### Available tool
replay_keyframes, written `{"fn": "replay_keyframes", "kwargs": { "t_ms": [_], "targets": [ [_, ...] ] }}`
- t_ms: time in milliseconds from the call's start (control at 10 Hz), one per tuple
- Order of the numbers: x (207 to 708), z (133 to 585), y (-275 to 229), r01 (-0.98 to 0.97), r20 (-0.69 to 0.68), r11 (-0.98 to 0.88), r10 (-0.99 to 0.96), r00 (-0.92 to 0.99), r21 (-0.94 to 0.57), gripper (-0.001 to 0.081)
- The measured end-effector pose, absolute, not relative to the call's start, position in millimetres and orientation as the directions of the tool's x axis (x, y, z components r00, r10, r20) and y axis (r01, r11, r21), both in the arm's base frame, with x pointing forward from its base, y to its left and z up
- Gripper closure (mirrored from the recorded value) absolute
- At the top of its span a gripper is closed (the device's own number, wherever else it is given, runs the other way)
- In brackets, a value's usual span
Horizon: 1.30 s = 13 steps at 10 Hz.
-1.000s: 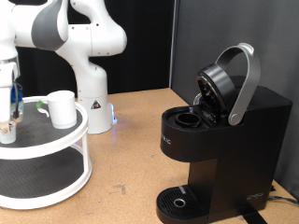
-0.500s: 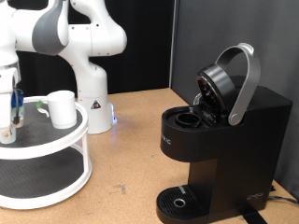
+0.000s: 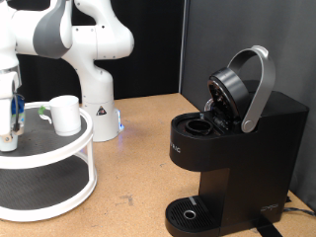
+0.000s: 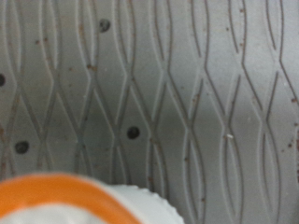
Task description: Make a cup of coffee with the keurig machine
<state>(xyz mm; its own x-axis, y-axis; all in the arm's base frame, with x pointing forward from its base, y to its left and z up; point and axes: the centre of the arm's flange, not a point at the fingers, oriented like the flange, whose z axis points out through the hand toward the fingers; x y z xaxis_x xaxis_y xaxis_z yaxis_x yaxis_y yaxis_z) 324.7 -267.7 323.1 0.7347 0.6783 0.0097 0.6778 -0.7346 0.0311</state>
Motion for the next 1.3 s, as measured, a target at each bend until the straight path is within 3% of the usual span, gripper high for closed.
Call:
{"fn": "replay_keyframes", "kwargs": {
  "t_ms": [200,500,700,800,1300],
  "targets": [
    [325.5,325.7,-267.8,0.668,0.02,-0.744,0.668,0.744,0.014,0.0499],
    [334.2,348.2,-263.3,0.652,0.056,-0.757,0.649,0.758,-0.053,0.0499],
    [340.7,368.3,-256.9,0.663,0.057,-0.743,0.661,0.748,-0.086,0.0672],
    [340.2,366.9,-257.2,0.662,0.058,-0.745,0.66,0.749,-0.084,0.0672],
    [369.6,392.4,-217.2,0.568,0.347,-0.754,0.462,0.816,-0.33,0.0672]
  ]
}}
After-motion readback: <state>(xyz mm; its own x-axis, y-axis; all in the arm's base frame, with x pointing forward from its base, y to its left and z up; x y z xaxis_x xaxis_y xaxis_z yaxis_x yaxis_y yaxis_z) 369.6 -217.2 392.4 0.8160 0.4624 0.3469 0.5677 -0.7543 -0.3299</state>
